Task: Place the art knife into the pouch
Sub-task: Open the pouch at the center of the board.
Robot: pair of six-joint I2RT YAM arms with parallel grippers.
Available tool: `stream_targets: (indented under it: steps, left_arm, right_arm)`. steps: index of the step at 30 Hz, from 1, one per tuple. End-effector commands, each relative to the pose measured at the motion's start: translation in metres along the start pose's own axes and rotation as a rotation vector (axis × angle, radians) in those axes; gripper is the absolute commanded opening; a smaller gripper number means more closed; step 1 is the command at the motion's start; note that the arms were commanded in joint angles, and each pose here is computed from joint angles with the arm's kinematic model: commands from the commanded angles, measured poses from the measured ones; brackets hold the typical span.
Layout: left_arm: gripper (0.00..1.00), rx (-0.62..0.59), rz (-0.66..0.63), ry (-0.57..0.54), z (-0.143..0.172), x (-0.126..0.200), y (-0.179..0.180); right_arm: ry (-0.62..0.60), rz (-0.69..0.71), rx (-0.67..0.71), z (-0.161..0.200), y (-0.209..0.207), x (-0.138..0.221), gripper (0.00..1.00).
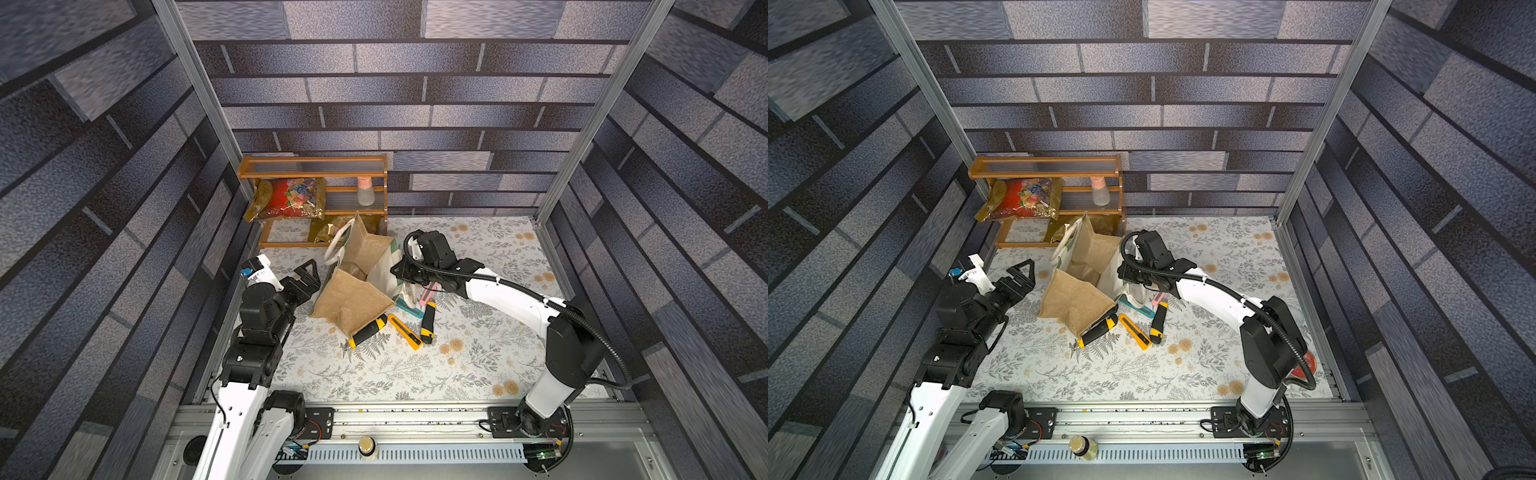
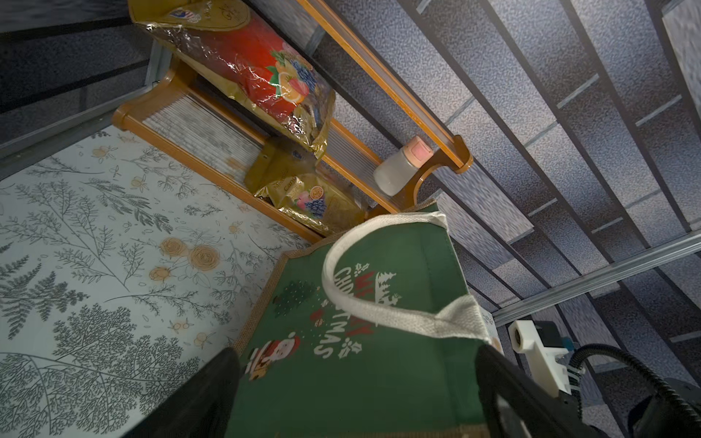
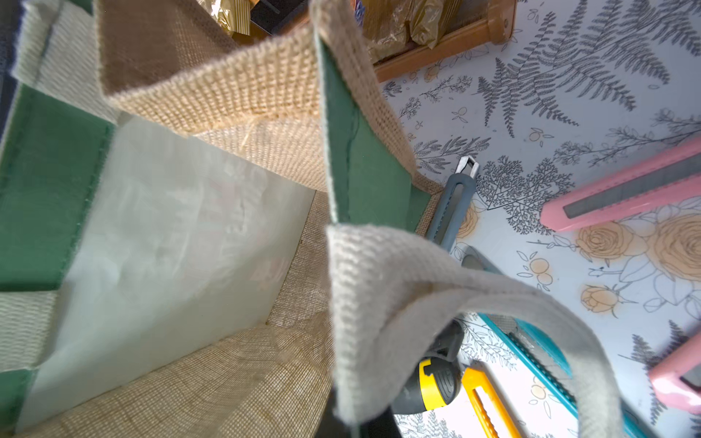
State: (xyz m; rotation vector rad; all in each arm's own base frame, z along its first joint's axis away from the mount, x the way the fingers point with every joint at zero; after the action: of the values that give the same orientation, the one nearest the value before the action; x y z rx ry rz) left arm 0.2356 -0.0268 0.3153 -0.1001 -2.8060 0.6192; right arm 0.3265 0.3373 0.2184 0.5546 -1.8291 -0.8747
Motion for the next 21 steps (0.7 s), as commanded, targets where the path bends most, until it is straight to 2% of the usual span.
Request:
stream_targets:
  steps: [1, 7, 9, 13, 21]
  left_arm:
    - [1.0, -0.045, -0.025, 0.047, -0.007, 0.008, -0.003]
    - [1.0, -0.097, 0.075, 0.137, -0.012, -0.019, -0.029]
    - [1.0, -0.151, 0.101, 0.169, -0.015, -0.031, -0.044]
    - [1.0, -0.279, 0.061, 0.25, -0.019, -0.056, -0.059]
    - [0.98, -0.314, 0.025, 0.341, -0.016, -0.092, -0.052]
  right_arm:
    - [-0.007, 0.013, 0.05, -0.002, 0.012, 0.004, 0.0]
    - [0.001, 0.004, 0.102, -0.001, 0.024, 0.006, 0.0]
    - [0.003, -0.002, 0.129, 0.001, 0.029, 0.007, 0.0]
    - [0.01, -0.034, 0.155, 0.001, 0.038, 0.011, 0.0]
    - [0.016, -0.065, 0.189, 0.002, 0.05, 0.014, 0.0]
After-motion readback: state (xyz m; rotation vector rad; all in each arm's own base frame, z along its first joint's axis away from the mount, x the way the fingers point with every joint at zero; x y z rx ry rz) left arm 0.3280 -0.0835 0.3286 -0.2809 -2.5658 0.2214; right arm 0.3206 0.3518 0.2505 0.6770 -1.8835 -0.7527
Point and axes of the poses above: each gripper's point midway between its finger pads, its own x axis back along the fingers, its own y axis along the line the jaws close on, z = x × y, the point moved 4 cm from there along x, back along the fingers, and after that the axes turned 14 degrees about -x, right-handed, at the moved point
